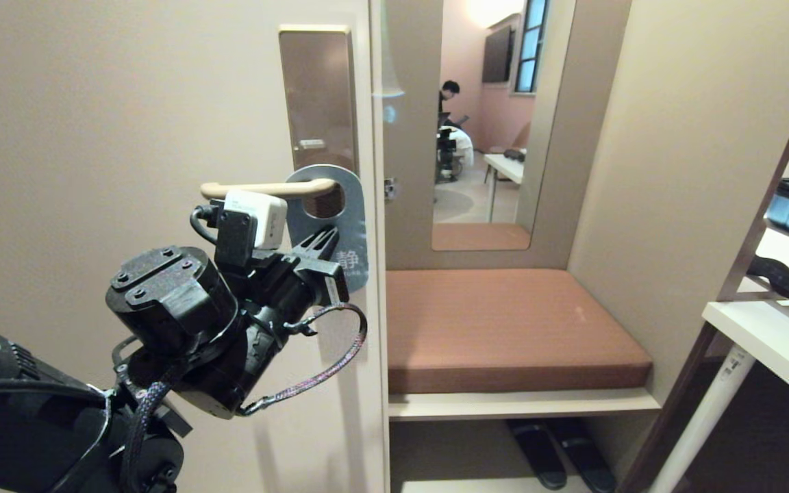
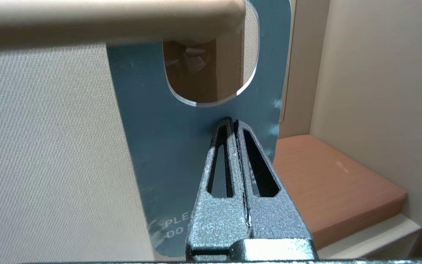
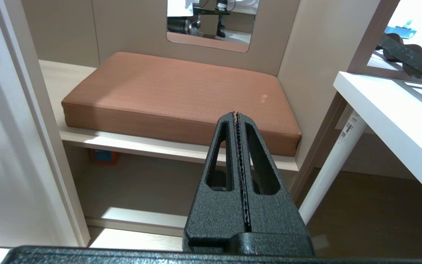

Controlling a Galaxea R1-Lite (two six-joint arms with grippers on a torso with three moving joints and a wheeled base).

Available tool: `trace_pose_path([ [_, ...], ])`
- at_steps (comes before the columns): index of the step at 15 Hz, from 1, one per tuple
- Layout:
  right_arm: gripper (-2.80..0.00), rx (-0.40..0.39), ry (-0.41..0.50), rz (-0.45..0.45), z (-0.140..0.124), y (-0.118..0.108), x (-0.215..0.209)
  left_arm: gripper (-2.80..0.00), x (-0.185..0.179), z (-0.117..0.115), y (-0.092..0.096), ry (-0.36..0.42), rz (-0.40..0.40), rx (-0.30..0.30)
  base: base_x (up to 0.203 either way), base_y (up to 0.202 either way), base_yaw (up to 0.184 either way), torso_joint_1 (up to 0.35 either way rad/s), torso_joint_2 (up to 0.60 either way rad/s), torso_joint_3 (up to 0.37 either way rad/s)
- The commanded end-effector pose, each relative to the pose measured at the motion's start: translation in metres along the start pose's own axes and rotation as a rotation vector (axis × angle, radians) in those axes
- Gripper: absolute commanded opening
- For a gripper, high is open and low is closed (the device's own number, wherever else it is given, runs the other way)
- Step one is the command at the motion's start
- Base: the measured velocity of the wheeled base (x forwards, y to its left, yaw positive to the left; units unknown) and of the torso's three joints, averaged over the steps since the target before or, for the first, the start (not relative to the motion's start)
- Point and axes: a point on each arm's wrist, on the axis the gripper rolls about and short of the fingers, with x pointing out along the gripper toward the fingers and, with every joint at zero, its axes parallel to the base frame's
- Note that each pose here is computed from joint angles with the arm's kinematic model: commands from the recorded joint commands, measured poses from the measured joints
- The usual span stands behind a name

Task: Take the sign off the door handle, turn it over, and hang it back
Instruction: Hang the sign back with the other side facing out

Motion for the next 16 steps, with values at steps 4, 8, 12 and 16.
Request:
trace_pose_path([
  [4,-2.80,-0.001,0.000,0.001,0.000,0.000,0.000,-2.80,-0.027,0.002,0.007,0.029,-0.003,0.009,0.000,0.000,0.000,0.000,0.00,0.000],
  [8,-2.80,-0.001,0.000,0.001,0.000,0.000,0.000,-2.80,-0.052,0.006,0.014,0.045,-0.004,0.034,0.000,0.000,0.000,0.000,0.00,0.000],
  [12,-2.80,-0.001,0.000,0.000,0.000,0.000,0.000,-2.80,-0.086,0.004,0.028,0.087,0.014,0.080,0.000,0.000,0.000,0.000,0.00,0.000],
  [16,-2.80,-0.001,0.000,0.000,0.000,0.000,0.000,-2.80,-0.107,0.005,0.064,0.101,0.164,0.129,0.000,0.000,0.000,0.000,0.00,0.000],
])
